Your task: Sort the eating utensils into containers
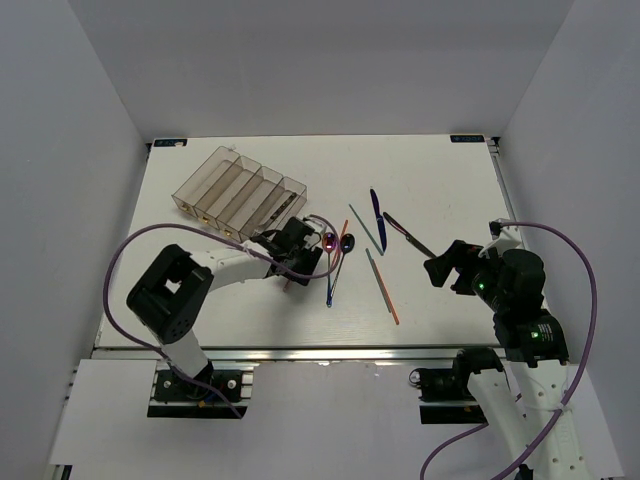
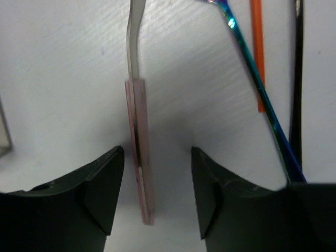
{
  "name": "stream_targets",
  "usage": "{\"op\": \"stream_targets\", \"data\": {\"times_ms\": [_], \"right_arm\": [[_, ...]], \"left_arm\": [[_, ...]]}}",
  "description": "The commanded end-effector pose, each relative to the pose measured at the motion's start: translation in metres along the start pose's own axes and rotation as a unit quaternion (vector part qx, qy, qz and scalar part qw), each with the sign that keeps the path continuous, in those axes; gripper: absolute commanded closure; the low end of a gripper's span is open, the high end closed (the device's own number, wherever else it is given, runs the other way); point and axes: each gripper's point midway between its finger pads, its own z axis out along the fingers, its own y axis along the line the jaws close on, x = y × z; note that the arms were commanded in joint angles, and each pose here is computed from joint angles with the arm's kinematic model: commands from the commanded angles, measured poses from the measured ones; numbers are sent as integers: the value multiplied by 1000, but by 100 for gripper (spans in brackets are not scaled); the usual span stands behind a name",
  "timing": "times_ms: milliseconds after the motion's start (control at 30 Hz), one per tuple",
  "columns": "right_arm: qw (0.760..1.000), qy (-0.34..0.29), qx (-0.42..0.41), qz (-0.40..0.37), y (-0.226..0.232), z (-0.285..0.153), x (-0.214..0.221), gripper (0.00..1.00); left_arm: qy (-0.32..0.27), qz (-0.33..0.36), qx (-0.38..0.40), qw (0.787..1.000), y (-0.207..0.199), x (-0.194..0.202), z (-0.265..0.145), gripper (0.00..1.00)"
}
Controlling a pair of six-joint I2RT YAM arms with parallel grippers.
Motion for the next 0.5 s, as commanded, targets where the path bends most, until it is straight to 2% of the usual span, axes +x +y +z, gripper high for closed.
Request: {"op": "stream_targets", "data": {"times_ms": [0,67,100,167,200,267,333,467], "right_arm": [[1000,-25,-8,-10,4,1,-11,11],[1000,-26,-8,-10,4,0,-11,11],[1000,-26,-8,-10,3,0,-11,11],[1000,-26,-8,-11,4,0,-11,11],[1000,-26,-8,-10,4,0,-11,11],[1000,-27,-9,-10,4,0,-11,11],[999,-28,-10,-10,4,0,-12,11],[1000,-26,-12,-10,5,1,-12,11]], "left_arm": [[-4,-2,-7,1000,0,-8,9,39],[4,-1,-15,1000,2,-4,13,54],[4,-1,-16,1000,3,-5,13,67],[1,-3,-12,1000,1,-8,10,76],[8,-3,-12,1000,2,-7,6,91],[-16,-7,-19,1000,5,-26,-11,99],[-42,-5,-27,999,9,-45,-31,100],[-120,19,-101,987,40,-99,-81,100]]}}
